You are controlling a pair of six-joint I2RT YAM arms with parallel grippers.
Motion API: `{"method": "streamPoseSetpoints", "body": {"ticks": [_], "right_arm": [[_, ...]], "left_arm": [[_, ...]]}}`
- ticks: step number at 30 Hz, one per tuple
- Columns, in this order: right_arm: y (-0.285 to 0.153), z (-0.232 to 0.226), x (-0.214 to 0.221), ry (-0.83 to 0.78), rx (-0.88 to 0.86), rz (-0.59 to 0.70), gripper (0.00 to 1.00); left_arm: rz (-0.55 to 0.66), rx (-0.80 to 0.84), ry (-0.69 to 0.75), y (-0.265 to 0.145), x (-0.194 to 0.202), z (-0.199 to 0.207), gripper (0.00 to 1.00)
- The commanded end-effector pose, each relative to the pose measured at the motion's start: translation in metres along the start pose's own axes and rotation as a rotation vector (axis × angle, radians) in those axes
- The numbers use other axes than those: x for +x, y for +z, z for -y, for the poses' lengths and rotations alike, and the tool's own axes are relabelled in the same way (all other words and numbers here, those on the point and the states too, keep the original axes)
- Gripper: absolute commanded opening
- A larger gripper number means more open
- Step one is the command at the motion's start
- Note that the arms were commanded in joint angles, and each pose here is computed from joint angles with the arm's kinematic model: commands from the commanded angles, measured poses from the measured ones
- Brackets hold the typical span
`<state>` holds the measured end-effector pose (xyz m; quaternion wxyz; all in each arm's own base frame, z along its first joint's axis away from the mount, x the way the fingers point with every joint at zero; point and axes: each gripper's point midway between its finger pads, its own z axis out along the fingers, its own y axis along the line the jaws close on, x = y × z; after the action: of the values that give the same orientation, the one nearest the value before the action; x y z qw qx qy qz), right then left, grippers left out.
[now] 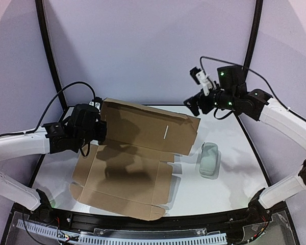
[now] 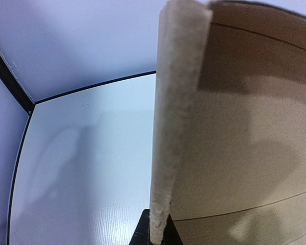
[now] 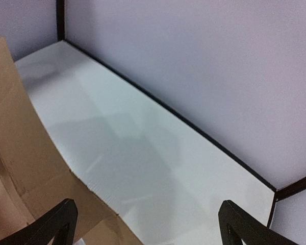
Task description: Fold the paper box
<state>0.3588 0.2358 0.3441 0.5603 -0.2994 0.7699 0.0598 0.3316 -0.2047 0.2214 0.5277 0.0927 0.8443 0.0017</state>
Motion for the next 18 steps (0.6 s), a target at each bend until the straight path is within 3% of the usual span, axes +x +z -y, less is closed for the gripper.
{"method": "streamPoseSetpoints", "body": {"ticks": [1,9,15,18], "right_arm": [[0.014,-0.029,0.029,-0.142,-0.159,-0.073,0.98],[0.028,-0.065,0.048,-0.200,-0.358,-0.128,0.98],[0.030,-0.077,0.054,-0.283,-0.428,-0.110,0.98],[0.039,-0.072,0.047,-0.290,-0.379,-0.069,0.98]], "left_arm": [[0.052,0.045,-0.051,-0.010,-0.013,0.003,0.01],[0.048,0.049,-0.062,-0.009,-0.012,0.004,0.01],[0.036,0.051,-0.077,-0.008,-0.014,0.007,0.01],[0.019,0.098,-0.052,-0.007,-0.011,0.015,0.01]]}}
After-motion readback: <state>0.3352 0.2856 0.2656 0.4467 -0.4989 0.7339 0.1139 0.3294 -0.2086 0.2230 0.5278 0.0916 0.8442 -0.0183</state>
